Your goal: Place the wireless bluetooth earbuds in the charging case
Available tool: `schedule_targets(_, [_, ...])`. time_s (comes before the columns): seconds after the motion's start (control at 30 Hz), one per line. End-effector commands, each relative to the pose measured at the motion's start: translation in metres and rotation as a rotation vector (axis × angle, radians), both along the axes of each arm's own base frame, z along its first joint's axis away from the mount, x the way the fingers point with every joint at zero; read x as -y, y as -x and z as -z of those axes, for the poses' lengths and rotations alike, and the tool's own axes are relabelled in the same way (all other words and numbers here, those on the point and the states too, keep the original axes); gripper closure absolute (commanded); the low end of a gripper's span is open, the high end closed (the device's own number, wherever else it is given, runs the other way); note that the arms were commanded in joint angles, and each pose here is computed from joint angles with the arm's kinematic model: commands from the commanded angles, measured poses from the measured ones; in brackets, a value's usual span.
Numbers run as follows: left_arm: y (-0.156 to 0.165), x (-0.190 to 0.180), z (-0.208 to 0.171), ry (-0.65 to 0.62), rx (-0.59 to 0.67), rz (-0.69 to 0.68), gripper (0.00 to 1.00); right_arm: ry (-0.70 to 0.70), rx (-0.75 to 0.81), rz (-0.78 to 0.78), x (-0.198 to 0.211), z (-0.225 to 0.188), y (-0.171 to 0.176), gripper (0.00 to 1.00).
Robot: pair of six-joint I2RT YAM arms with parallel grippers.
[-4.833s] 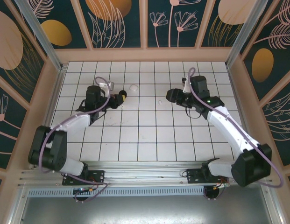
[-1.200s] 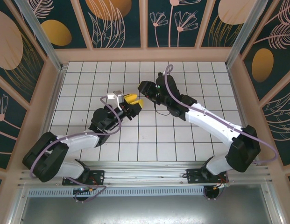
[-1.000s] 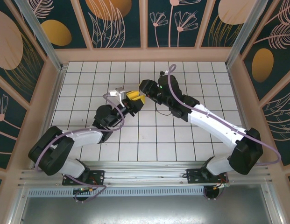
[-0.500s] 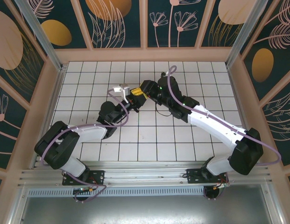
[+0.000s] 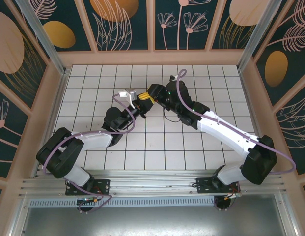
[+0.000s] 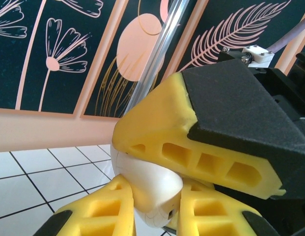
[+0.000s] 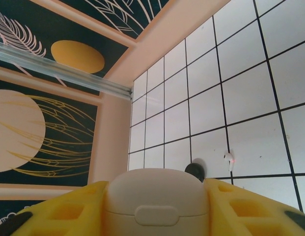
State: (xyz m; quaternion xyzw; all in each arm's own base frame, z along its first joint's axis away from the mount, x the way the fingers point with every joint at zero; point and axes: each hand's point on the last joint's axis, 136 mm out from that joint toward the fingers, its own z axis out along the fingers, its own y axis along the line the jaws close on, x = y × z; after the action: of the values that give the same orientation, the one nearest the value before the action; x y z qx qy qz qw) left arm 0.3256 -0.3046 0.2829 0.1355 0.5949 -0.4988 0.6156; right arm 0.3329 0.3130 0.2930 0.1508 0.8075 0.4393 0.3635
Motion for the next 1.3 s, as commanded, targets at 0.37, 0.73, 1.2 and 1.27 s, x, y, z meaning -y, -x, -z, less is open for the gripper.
schedule_targets(0.37, [0.016,-0.014,-0.023,0.096,-0.022,0.034,0.96,-0.011,0.253,-0.146,0.022,-0.079,0.025,0.37])
schedule_targets(0.73, [0.046,-0.015,-0.061,0.183,-0.041,0.279,0.97,-0.191,0.471,-0.338,0.052,-0.107,0.054,0.36])
schedule_targets(1.2, [0.072,-0.019,-0.094,0.276,-0.008,0.434,0.97,-0.274,0.505,-0.565,0.029,-0.099,0.080,0.41])
schedule_targets(1.27, [0.074,-0.019,-0.096,0.289,-0.005,0.446,0.98,-0.279,0.515,-0.585,0.027,-0.101,0.082,0.42])
